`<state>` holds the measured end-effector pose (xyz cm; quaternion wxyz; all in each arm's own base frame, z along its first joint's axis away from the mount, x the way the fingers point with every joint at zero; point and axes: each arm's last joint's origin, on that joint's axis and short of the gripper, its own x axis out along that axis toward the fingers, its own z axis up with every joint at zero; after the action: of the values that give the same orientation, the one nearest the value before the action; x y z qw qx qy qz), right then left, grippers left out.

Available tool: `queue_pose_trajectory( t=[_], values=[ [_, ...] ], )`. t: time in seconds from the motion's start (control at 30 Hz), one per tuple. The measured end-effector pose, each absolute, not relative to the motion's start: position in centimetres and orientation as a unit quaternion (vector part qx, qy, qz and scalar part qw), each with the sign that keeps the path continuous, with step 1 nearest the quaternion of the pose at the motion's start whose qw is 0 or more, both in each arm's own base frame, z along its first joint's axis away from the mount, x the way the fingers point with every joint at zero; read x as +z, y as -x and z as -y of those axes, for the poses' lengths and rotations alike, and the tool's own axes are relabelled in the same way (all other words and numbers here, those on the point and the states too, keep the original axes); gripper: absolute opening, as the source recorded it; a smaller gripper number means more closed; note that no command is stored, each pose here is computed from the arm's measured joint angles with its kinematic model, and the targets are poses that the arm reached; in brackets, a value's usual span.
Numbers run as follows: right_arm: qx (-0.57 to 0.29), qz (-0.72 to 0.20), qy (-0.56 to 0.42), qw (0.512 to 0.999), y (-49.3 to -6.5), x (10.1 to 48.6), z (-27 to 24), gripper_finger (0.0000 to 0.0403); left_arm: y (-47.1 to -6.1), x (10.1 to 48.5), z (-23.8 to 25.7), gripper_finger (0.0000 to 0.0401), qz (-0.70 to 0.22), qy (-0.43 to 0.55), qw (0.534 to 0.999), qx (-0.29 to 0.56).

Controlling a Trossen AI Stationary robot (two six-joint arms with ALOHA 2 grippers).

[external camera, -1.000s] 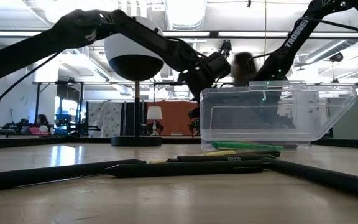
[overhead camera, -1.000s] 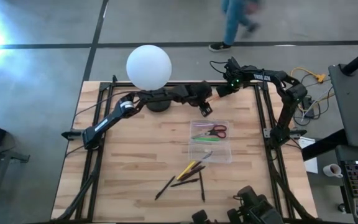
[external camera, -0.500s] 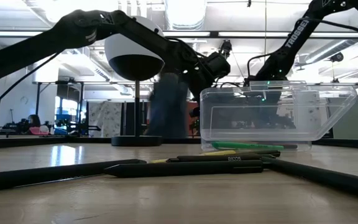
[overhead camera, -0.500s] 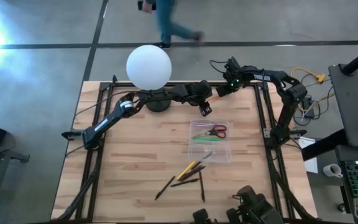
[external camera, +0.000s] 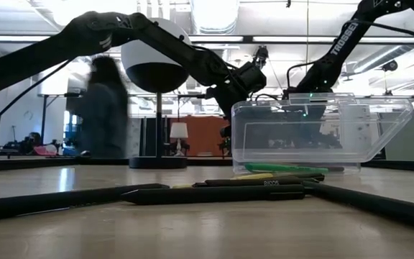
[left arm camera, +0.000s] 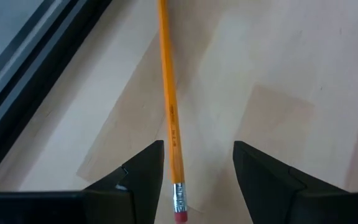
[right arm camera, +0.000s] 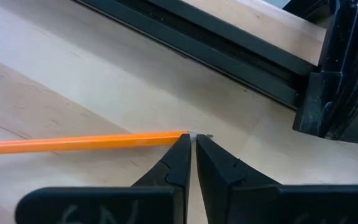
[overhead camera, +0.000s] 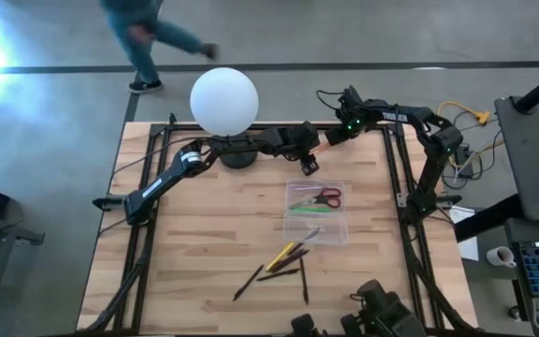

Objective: Pick & place school supplies into a supply box
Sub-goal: Put the orange pencil into the supply box

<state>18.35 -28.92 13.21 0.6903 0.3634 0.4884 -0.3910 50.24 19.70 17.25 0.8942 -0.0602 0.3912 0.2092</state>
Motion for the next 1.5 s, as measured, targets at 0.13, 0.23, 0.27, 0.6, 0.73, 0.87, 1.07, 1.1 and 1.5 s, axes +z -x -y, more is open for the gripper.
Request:
queue_pose_trajectory(
  t=[0.13, 0.23, 0.27, 0.6, 0.73, 0.87, 1.07, 1.1, 1.5],
  values=[
    [-0.391, -0.489, -0.364, 0.690, -18.3, 13.2, 28.9, 0.0018, -50.2, 17.3, -19.7, 0.0161, -0.391, 0.066, 0.893, 0.212],
    [-0.392, -0.488, -0.366, 0.688, -18.3, 13.2, 28.9, 0.0018, -50.2, 17.5, -19.7, 0.0130, -0.394, 0.082, 0.889, 0.218],
    [-0.392, -0.488, -0.366, 0.688, -18.3, 13.2, 28.9, 0.0018, -50.2, 17.5, -19.7, 0.0120, -0.392, 0.089, 0.888, 0.221],
    [-0.382, -0.489, -0.375, 0.688, -18.3, 13.1, 28.7, 0.0018, -50.0, 15.7, -17.8, 0.0088, -0.460, 0.087, 0.858, 0.210],
    [-0.380, -0.489, -0.375, 0.690, -18.3, 13.1, 28.7, 0.0017, -50.1, 15.5, -17.6, 0.0088, -0.459, 0.097, 0.854, 0.225],
    [-0.380, -0.490, -0.374, 0.690, -18.3, 13.1, 28.7, 0.0017, -50.1, 15.5, -17.7, 0.0088, -0.458, 0.100, 0.854, 0.227],
    [-0.380, -0.477, -0.367, 0.702, -18.3, 14.0, 28.5, 0.0017, -50.3, 18.1, -17.9, 0.0088, -0.418, 0.116, 0.866, 0.248],
    [-0.380, -0.468, -0.370, 0.707, -18.3, 14.5, 28.4, 0.0017, -50.2, 19.5, -18.0, 0.0088, -0.402, 0.121, 0.870, 0.259],
    [-0.354, -0.425, -0.322, 0.768, -22.7, 18.6, 31.3, 0.0018, -46.2, 26.7, -20.6, 0.0088, -0.386, 0.233, 0.817, 0.359]
  ],
)
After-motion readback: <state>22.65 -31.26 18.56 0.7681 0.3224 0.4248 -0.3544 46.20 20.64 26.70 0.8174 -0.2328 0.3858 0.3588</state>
